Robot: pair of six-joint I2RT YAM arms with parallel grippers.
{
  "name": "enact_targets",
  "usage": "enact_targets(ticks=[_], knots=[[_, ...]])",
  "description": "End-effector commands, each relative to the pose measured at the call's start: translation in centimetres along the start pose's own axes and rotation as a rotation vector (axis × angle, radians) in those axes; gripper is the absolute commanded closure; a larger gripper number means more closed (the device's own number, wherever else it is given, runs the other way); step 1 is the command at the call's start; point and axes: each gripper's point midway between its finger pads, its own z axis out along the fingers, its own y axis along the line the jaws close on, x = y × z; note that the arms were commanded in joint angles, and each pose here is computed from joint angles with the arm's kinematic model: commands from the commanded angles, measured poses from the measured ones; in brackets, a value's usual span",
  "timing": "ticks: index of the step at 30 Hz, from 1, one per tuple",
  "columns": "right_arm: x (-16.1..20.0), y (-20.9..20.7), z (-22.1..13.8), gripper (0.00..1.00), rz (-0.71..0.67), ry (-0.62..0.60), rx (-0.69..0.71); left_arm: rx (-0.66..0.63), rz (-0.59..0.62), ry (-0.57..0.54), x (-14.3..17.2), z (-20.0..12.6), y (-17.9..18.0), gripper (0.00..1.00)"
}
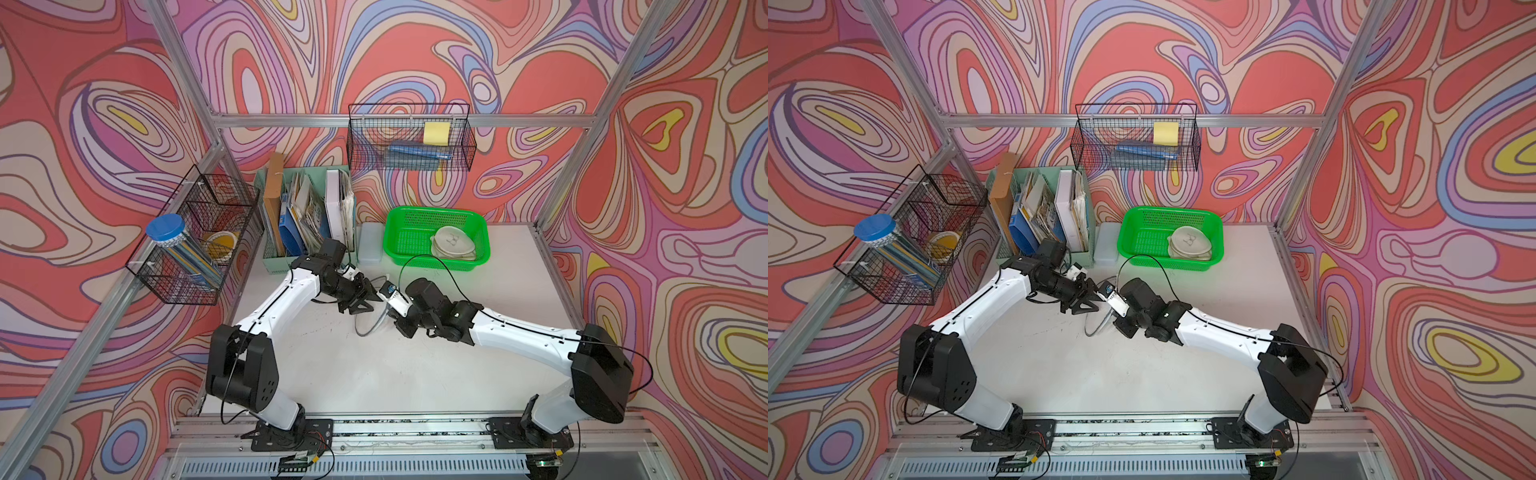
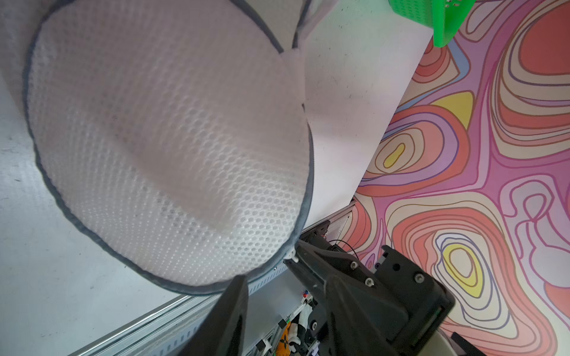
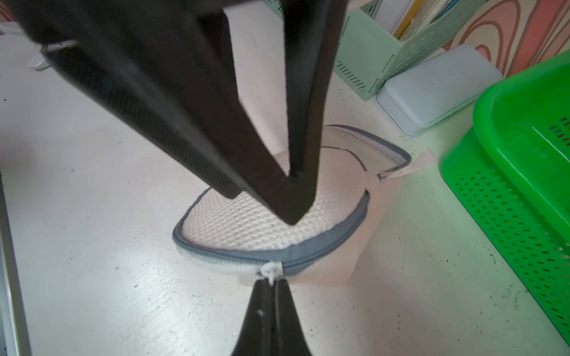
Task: Turn the laundry bag inside out
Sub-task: Zip the zipper on the laundry bag.
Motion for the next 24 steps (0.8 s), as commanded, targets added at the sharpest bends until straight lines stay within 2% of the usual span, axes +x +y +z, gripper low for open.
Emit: enact_targets(ticks=[1,4,16,24], knots=[[-1.7,0.8,-1.2,1.00,-0.148,-0.108,0.009,0.031,0.025,0.005,-0.2,0.2,-0.9,0.54],[-1.2,1.4,-1.2,1.00,-0.227,-0.086,0.032,0.000,0.055,0.024,-0.1,0.3,-1.0,0.54],[-0.6,2.7,-0.7,1.00,-0.266,-0.068,-0.009,-0.249,0.313,0.113,0.0,1.7,-1.1,0.58],[-0.2,2.9,-0.4,1.00,-0.271,-0.055,-0.016,-0.391,0.380,0.149,-0.6,3.2,0.2,0.59]])
